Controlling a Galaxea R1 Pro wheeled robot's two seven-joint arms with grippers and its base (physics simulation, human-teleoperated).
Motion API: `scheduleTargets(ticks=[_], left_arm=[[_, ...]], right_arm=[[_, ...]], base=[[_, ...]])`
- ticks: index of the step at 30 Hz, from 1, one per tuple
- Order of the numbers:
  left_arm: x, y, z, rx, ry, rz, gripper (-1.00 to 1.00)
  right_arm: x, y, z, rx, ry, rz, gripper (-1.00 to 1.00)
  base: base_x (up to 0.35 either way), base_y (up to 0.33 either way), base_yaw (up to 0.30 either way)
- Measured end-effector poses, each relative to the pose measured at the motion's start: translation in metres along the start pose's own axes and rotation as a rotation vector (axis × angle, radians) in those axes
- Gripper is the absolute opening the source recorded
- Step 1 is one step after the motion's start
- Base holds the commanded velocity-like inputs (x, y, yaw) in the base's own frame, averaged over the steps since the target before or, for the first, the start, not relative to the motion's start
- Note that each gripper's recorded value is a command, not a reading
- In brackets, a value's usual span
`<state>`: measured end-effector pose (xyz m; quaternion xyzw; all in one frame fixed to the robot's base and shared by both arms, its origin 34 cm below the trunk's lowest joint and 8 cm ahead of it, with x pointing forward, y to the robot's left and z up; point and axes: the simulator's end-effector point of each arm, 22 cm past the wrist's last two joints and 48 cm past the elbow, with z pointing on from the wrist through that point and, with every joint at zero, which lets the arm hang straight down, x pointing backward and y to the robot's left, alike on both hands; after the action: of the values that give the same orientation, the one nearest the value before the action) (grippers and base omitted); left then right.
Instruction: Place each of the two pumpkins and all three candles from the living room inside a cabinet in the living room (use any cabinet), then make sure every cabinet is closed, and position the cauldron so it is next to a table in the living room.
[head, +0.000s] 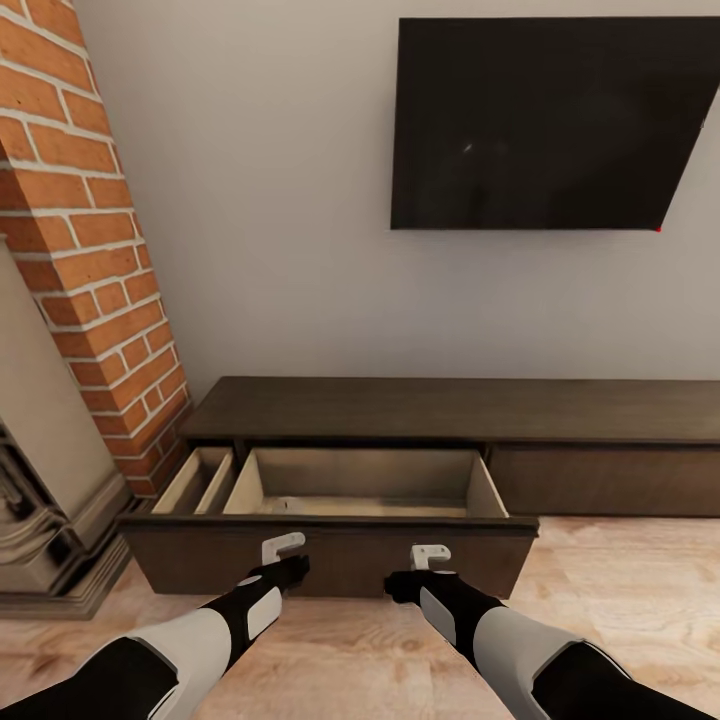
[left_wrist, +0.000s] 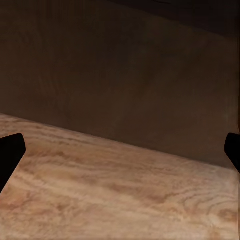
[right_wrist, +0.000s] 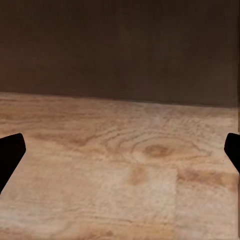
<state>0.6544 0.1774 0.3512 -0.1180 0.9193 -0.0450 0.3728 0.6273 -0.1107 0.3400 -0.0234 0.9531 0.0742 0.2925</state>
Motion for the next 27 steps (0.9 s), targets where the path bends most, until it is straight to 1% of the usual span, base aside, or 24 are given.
scheduleTargets(ticks=[4, 7, 24, 27], left_arm=[[0.0001, 0.0, 0.0, 0.0, 0.0, 0.0, 1.0], [0.0003, 0.0001, 0.0002, 0.0, 0.0, 0.0, 1.0], [0.0011, -0.0002, 0.0003, 0.0, 0.002, 0.002, 1.0], [0.0062, 0.0008, 0.0038, 0.002, 0.001, 0.0, 1.0]], right_arm=[[0.0, 0.0, 0.0, 0.0, 0.0, 0.0, 1.0], [0.0002, 0.0, 0.0002, 0.0, 0.001, 0.0, 1.0], [0.0003, -0.0001, 0.0004, 0.0, 0.001, 0.0, 1.0], [0.0056, -0.0008, 0.0049, 0.0, 0.001, 0.0, 1.0]], base=[[0.316, -0.074, 0.0], [0.116, -0.02, 0.0], [0.007, -0.001, 0.0], [0.0, 0.0, 0.0]])
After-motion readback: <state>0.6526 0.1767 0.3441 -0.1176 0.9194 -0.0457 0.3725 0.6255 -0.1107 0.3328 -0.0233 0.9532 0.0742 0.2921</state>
